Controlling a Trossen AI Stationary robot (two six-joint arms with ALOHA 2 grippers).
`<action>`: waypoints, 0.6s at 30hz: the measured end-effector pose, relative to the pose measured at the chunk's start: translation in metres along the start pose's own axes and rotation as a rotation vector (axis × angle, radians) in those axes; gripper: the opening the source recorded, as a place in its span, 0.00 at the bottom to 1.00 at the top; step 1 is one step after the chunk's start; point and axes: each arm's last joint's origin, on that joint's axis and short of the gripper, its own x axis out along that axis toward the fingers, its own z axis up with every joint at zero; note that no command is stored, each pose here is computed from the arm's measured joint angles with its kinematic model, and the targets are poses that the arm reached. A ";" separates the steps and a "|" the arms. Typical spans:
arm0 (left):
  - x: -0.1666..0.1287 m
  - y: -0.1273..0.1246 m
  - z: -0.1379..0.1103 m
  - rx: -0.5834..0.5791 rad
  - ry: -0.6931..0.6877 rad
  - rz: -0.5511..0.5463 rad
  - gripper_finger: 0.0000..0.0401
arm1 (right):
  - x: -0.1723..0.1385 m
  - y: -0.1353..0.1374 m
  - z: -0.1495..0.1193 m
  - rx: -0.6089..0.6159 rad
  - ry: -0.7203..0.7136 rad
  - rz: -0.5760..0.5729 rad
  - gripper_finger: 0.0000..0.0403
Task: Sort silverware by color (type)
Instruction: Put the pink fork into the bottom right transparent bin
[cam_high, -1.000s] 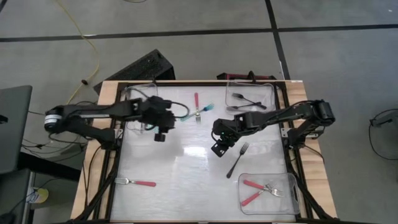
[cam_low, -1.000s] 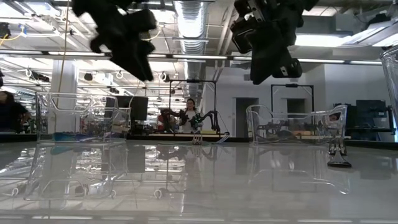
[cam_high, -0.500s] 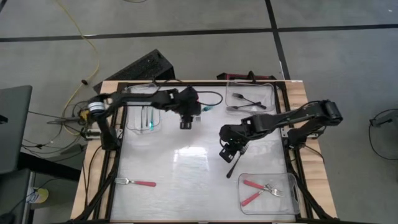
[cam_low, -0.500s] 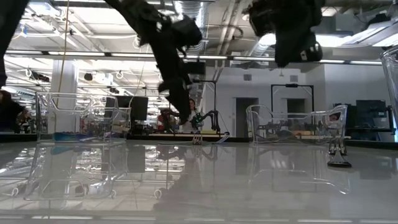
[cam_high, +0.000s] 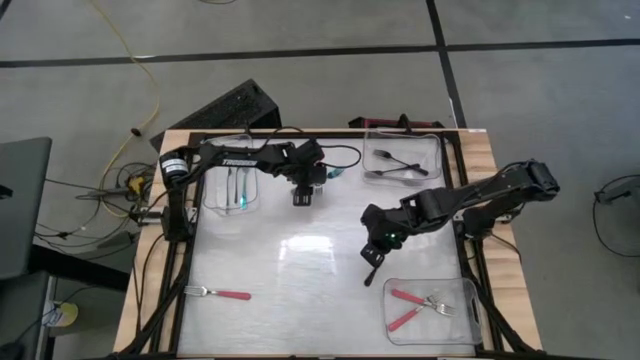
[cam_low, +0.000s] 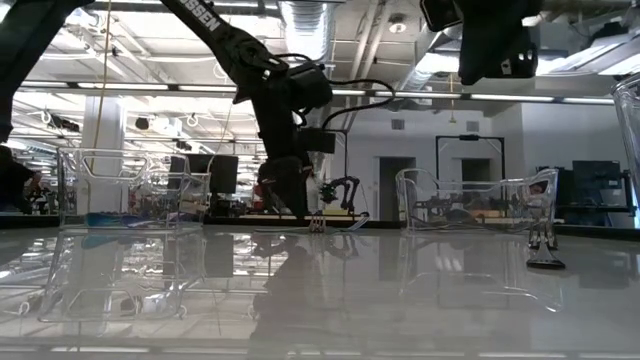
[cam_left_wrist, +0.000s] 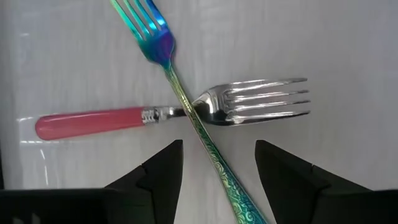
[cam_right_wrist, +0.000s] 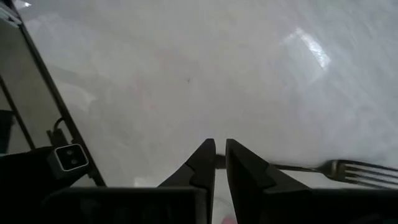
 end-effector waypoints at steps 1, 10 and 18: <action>0.000 0.000 0.000 0.000 -0.004 -0.001 0.46 | 0.000 0.000 0.000 -0.004 0.000 -0.001 0.15; -0.074 -0.019 -0.002 0.134 0.161 -0.140 0.46 | 0.000 -0.003 0.002 -0.036 -0.005 -0.017 0.15; -0.188 -0.083 -0.059 0.344 0.106 -0.241 0.39 | -0.001 -0.012 0.023 -0.152 -0.089 -0.007 0.15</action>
